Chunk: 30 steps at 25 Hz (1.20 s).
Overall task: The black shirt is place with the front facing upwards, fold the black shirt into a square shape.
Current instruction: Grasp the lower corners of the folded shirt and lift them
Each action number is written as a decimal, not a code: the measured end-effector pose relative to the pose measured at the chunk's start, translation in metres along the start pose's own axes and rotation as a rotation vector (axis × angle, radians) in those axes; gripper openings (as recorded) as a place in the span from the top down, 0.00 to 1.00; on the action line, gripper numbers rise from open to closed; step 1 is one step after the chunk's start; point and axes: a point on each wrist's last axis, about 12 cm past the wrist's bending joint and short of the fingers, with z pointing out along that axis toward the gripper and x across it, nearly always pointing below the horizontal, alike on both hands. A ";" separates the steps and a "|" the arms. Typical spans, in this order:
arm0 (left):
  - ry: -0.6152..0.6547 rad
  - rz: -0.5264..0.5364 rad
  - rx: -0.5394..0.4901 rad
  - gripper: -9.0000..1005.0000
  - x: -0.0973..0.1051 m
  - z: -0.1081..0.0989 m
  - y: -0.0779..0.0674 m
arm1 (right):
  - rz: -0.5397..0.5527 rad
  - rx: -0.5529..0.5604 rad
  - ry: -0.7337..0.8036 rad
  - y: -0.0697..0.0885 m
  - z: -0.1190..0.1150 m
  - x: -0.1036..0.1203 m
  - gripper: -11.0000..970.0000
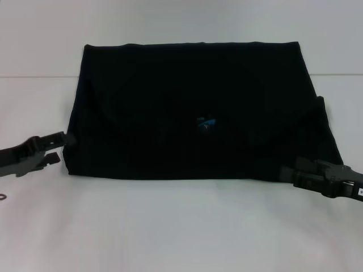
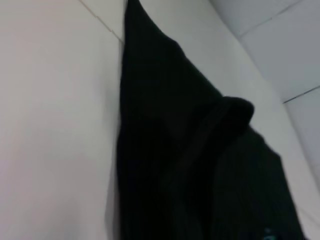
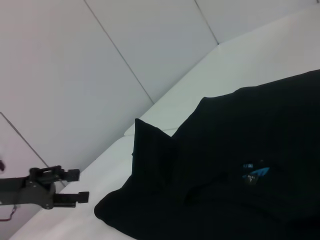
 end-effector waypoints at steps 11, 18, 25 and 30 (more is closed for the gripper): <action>0.024 0.074 -0.061 0.16 -0.002 0.029 -0.007 | -0.008 -0.007 0.025 0.002 0.009 0.000 0.05; 0.042 0.095 -0.075 0.16 -0.001 0.033 -0.008 | -0.003 -0.013 0.025 0.003 0.010 0.000 0.05; 0.031 0.092 -0.092 0.16 -0.002 0.032 -0.005 | -0.005 -0.016 0.025 0.003 0.010 0.000 0.06; 0.037 0.096 -0.095 0.16 0.000 0.034 -0.005 | -0.005 -0.018 0.025 0.004 0.011 0.000 0.06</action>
